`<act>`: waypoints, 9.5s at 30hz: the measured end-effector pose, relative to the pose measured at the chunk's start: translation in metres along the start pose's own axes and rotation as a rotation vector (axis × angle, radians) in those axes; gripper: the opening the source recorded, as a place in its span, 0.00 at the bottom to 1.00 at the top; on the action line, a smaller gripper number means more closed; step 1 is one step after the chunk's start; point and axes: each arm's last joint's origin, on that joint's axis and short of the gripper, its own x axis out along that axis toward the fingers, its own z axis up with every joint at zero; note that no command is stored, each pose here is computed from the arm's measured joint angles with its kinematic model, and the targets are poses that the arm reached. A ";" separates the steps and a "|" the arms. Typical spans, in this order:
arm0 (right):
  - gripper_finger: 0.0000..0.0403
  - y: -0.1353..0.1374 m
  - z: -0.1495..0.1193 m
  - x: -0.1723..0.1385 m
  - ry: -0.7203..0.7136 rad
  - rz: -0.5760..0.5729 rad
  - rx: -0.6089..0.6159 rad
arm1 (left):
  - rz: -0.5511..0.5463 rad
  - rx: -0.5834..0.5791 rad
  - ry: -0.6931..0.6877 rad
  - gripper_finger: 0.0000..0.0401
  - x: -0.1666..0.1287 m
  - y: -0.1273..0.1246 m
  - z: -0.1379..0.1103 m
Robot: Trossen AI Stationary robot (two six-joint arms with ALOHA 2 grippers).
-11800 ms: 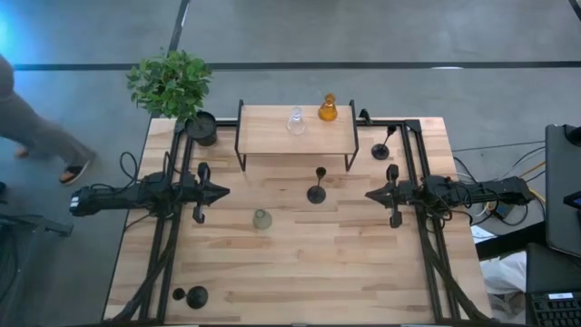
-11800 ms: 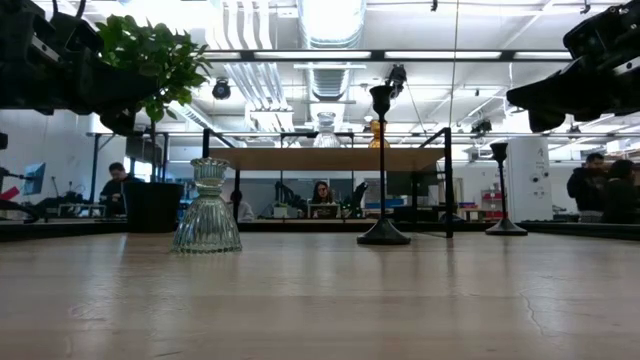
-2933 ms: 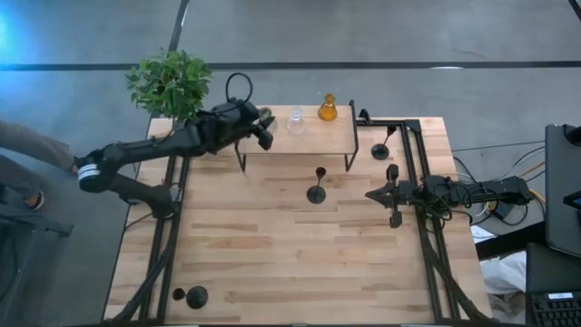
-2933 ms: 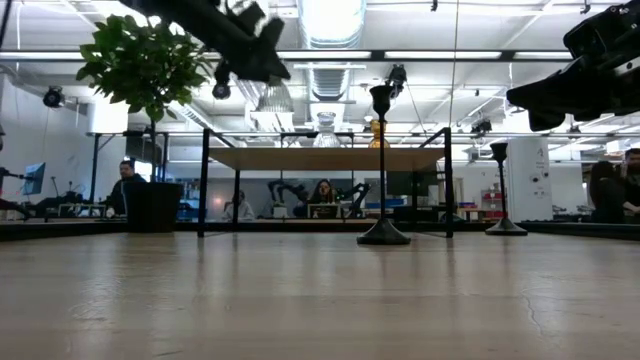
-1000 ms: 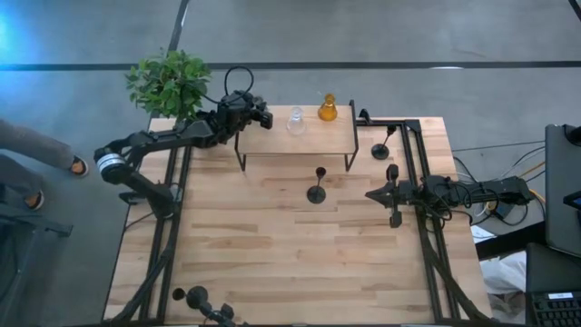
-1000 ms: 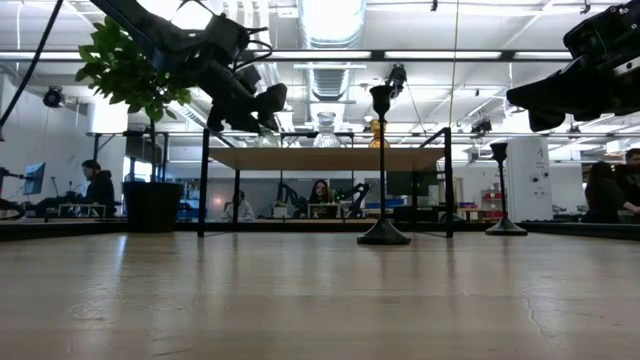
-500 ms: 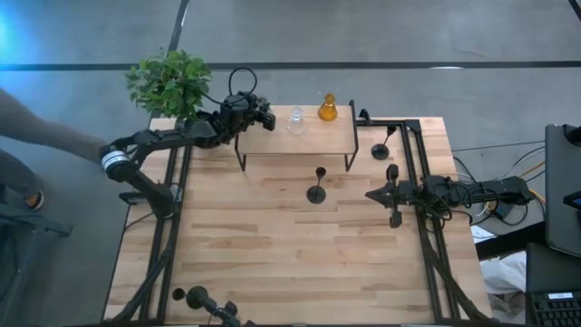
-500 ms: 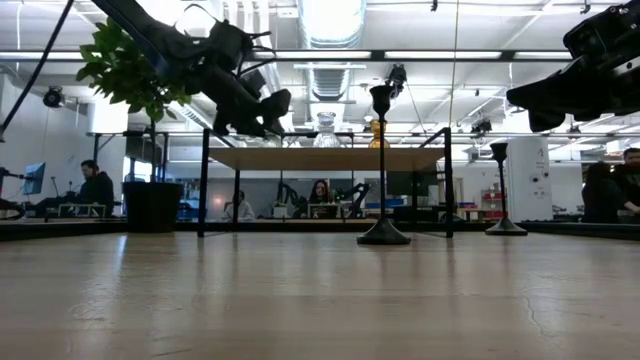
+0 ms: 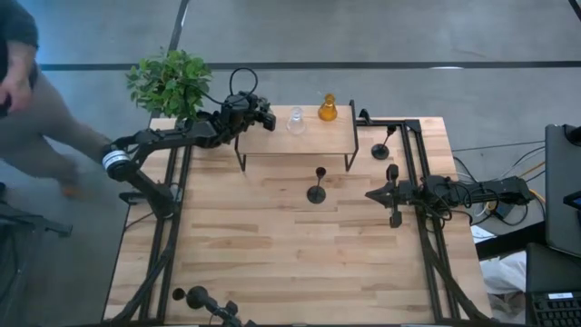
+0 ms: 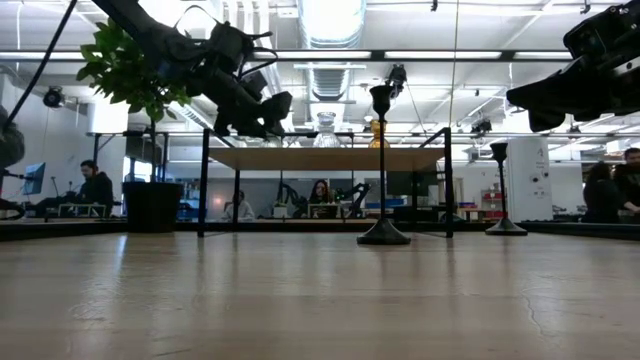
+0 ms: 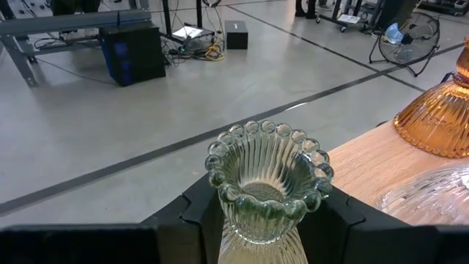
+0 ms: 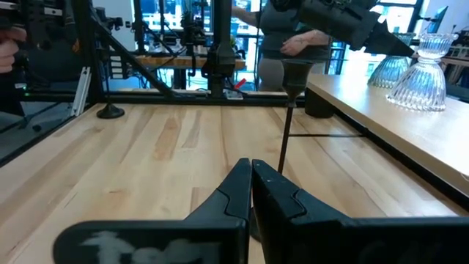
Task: Pick & Place candle stick holders
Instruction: Put the green candle holder on the shelf, then put the bottom black candle holder on the shelf aligned with the green candle holder
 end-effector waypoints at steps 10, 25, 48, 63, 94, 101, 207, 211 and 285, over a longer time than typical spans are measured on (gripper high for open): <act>0.02 0.000 0.000 0.000 0.000 0.000 0.000 | 0.001 0.011 0.007 0.40 0.000 0.000 -0.001; 0.02 0.000 0.000 0.000 -0.001 0.000 0.000 | -0.001 0.007 -0.003 0.56 0.000 0.000 0.000; 0.02 0.000 0.000 0.000 -0.001 0.000 0.000 | -0.021 0.060 0.010 0.73 -0.013 0.002 0.008; 0.02 0.000 0.000 0.000 -0.001 0.000 0.000 | -0.015 0.059 0.096 0.72 -0.028 0.005 0.009; 0.02 0.000 0.000 0.000 -0.001 0.000 0.000 | -0.524 0.115 0.138 0.72 -0.172 -0.004 0.043; 0.02 0.000 0.000 0.000 -0.001 0.000 0.000 | -0.985 0.096 0.254 0.72 -0.219 0.001 0.040; 0.02 0.000 0.000 0.000 -0.001 0.000 0.000 | -2.021 0.484 0.603 0.55 -0.358 -0.047 -0.195; 0.02 0.000 0.000 0.000 -0.001 0.000 0.000 | -2.012 0.497 0.585 0.55 -0.357 -0.046 -0.197; 0.02 0.000 0.000 0.000 0.000 0.000 0.000 | -1.769 0.504 0.457 0.09 -0.346 -0.066 -0.202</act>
